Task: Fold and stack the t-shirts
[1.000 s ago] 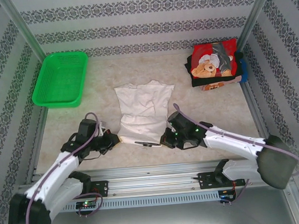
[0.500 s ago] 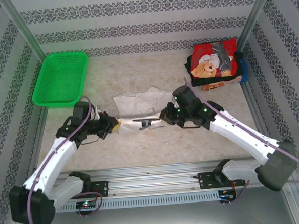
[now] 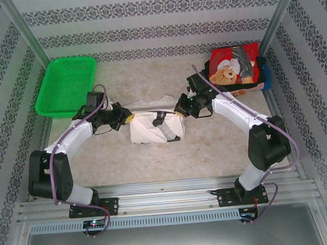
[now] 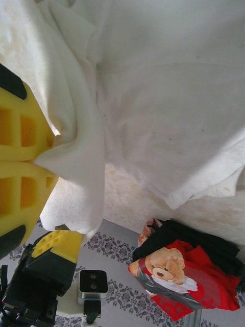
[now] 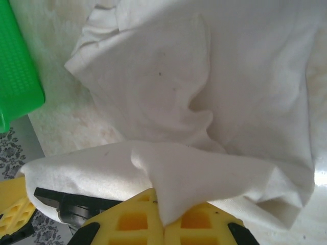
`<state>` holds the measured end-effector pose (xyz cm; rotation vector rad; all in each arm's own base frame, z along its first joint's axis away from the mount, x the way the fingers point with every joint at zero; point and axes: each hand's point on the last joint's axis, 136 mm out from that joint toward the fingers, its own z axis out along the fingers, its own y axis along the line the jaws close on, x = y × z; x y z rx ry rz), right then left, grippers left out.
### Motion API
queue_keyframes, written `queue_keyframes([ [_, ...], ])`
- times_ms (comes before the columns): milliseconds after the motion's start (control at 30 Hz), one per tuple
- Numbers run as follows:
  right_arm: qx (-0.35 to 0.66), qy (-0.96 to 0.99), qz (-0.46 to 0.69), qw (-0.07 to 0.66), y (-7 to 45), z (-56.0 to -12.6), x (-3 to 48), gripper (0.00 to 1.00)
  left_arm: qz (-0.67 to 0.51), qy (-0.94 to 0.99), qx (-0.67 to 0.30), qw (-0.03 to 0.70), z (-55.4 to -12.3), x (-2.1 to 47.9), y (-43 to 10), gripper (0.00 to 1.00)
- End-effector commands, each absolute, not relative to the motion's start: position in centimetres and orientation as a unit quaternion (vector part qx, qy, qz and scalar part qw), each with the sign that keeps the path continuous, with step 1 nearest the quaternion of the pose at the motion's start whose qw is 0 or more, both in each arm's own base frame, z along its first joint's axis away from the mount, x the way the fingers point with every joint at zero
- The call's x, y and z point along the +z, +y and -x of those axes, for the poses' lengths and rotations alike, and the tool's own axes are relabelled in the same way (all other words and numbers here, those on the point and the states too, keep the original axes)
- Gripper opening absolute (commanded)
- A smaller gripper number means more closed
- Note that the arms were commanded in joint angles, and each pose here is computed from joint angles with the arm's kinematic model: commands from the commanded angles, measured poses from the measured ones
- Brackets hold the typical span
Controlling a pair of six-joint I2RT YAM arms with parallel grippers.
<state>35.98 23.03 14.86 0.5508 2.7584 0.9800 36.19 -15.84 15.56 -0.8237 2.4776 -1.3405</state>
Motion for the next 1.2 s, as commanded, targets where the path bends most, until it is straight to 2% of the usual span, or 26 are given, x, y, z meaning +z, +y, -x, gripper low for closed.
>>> queue_keyframes([
  [0, 0.336, 0.924, -0.162, 0.087, 23.1, -37.7, 15.5, 0.00, 0.249, 0.835, -0.471, 0.140, -38.9, 16.8, -15.4, 0.00],
  [333, 0.327, 0.927, -0.171, 0.071, 22.9, -42.2, 12.8, 0.01, 0.258, 0.837, -0.464, 0.133, -43.1, 14.0, -14.1, 0.00],
  [833, 0.315, 0.926, -0.199, 0.061, 21.6, -45.4, 8.9, 0.02, 0.252, 0.842, -0.462, 0.118, -48.4, 10.2, -14.3, 0.00],
  [933, 0.313, 0.926, -0.203, 0.063, 21.3, -46.1, 8.4, 0.04, 0.255, 0.839, -0.466, 0.119, -49.3, 9.7, -14.3, 0.12],
  [967, 0.313, 0.925, -0.205, 0.061, 21.2, -46.2, 8.2, 0.06, 0.256, 0.836, -0.470, 0.122, -49.7, 9.9, -14.3, 0.19],
  [1000, 0.315, 0.925, -0.207, 0.059, 21.3, -46.4, 8.0, 0.09, 0.255, 0.832, -0.476, 0.126, -50.1, 10.2, -14.5, 0.32],
  [1033, 0.315, 0.924, -0.209, 0.057, 21.2, -46.6, 7.9, 0.16, 0.254, 0.829, -0.482, 0.130, -50.7, 10.7, -14.6, 0.40],
  [1167, 0.313, 0.921, -0.215, 0.084, 20.3, -47.5, 8.9, 0.26, 0.242, 0.814, -0.501, 0.167, -52.6, 14.4, -14.6, 0.53],
])
